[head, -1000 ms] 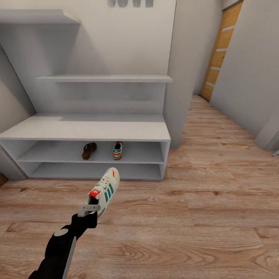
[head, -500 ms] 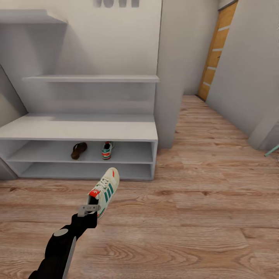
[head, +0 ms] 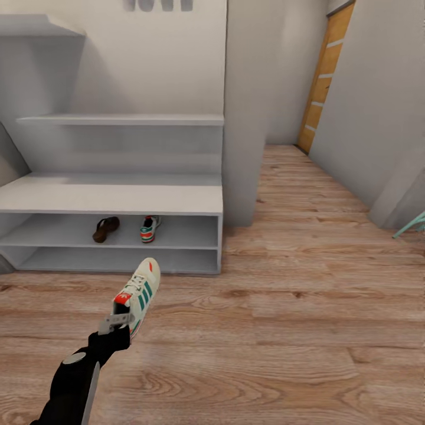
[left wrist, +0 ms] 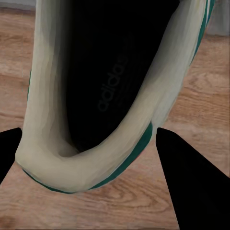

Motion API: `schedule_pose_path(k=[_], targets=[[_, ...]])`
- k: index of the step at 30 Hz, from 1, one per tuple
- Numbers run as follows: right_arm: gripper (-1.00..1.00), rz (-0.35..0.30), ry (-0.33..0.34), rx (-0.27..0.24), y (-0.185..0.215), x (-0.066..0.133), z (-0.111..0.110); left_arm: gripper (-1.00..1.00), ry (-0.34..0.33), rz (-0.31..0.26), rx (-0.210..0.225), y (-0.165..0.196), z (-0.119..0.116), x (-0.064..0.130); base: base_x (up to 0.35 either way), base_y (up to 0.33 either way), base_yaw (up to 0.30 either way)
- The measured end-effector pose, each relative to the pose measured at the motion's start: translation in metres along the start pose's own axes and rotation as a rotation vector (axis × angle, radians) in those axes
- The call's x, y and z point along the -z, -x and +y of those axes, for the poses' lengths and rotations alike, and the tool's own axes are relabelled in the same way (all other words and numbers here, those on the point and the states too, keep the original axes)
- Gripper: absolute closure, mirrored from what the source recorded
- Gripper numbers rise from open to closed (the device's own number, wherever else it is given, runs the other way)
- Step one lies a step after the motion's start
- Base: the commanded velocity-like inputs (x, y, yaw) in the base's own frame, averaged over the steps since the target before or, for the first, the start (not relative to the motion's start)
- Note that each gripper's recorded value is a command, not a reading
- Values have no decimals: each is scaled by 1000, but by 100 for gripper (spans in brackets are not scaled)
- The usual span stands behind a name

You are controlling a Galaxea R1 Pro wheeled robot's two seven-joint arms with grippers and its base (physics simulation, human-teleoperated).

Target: Pick up the two gym shoes and the two sandals from the corridor floor and place them onto the hallstand (shoe rack) in the corridor, making sure they are on the rack and not on the floor. Arrange them so the two gym shoes are next to each other and the two sandals are next to each other.

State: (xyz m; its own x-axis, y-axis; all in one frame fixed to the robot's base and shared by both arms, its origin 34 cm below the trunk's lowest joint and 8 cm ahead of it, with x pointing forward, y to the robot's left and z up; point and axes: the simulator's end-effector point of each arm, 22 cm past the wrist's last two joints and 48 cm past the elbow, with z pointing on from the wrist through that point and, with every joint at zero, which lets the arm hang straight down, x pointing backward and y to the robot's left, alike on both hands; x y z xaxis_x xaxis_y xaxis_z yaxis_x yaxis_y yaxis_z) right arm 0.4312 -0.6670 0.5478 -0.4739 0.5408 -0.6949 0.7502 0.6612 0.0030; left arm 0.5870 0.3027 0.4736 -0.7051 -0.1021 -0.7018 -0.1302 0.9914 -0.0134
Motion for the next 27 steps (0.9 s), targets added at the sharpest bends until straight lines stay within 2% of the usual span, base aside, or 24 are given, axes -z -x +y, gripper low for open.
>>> schedule_pose_path(k=[5, 10, 15, 17, 20, 22, 27], targets=[[100, 0, 0, 0, 0, 0, 0, 100, 75, 74, 75, -20, 40, 3, 0, -41, 0], [100, 1, 1, -1, 0, 0, 0, 100, 77, 107, 105, -22, 43, 3, 0, -3, 0], [100, 0, 1, -1, 0, 0, 0, 100, 78, 92, 120, 4, 40, -2, 0, 0, 0], [100, 1, 1, -1, -1, 0, 0, 100, 135, 79, 113, 15, 51, -2, 0, 0, 0], [100, 1, 1, -1, -1, 0, 0, 100, 278, 66, 89, 26, 74, 3, 0, 0, 0], [100, 0, 1, -1, 0, 0, 0, 100, 349, 58, 64, 32, 80, 7, 0, 0, 0], [100, 0, 1, -1, 0, 0, 0, 100, 349, 35, -12, 43, 51, 6, 0, 0, 0]])
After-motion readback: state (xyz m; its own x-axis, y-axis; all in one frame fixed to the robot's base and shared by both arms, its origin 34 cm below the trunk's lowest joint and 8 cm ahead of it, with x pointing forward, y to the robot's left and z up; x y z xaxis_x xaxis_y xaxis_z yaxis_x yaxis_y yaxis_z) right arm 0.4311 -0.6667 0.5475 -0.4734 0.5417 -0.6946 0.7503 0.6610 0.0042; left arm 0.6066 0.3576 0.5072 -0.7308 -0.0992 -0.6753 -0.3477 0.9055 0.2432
